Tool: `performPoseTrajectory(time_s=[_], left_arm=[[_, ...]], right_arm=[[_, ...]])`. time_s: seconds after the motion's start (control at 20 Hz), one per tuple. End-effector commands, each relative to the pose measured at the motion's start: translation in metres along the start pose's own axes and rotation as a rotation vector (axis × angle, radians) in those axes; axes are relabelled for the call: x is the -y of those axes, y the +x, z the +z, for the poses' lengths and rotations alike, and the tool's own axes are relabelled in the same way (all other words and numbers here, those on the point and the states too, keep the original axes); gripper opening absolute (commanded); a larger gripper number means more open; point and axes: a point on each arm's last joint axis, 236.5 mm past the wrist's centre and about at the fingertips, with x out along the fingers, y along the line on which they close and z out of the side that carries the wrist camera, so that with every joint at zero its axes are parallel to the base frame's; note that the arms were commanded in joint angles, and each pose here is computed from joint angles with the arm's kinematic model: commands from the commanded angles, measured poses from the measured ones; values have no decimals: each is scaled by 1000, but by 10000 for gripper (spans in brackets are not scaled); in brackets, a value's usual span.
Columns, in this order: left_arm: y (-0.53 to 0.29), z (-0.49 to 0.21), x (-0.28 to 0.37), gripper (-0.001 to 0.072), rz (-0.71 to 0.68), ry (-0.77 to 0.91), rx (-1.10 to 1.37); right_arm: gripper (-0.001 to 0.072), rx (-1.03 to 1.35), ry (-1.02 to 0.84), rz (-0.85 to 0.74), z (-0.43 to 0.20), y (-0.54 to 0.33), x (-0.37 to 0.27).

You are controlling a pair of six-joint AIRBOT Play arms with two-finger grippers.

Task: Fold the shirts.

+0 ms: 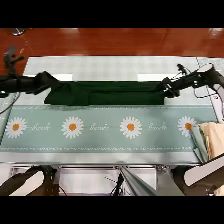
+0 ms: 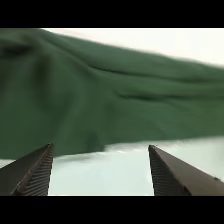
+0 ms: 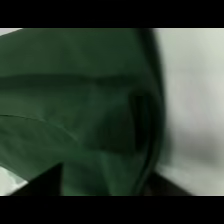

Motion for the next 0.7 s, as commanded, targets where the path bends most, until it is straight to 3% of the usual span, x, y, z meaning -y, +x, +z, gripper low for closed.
performPoseTrajectory(time_s=[0.0,0.05,0.1,0.15,0.35,0.55,0.65], left_arm=[[26,-24,36,702,-56,72,-49],[33,-30,42,683,-65,85,-68],[38,-35,47,419,-73,95,-85],[41,-38,50,47,-78,101,-97],[57,-51,83,38,-145,114,-117],[109,-89,106,36,-72,207,-285],[141,-99,140,36,-100,224,-337]], right_arm=[[158,-20,-55,-4,-4,20,-18],[33,-31,-69,8,-6,16,-24],[33,-42,-80,15,-8,7,-27],[33,-39,-102,18,-10,-6,-32],[32,46,-253,-91,-30,-88,-44],[33,196,-353,-152,-82,-149,-72],[33,263,-386,-149,-117,-167,-88]])
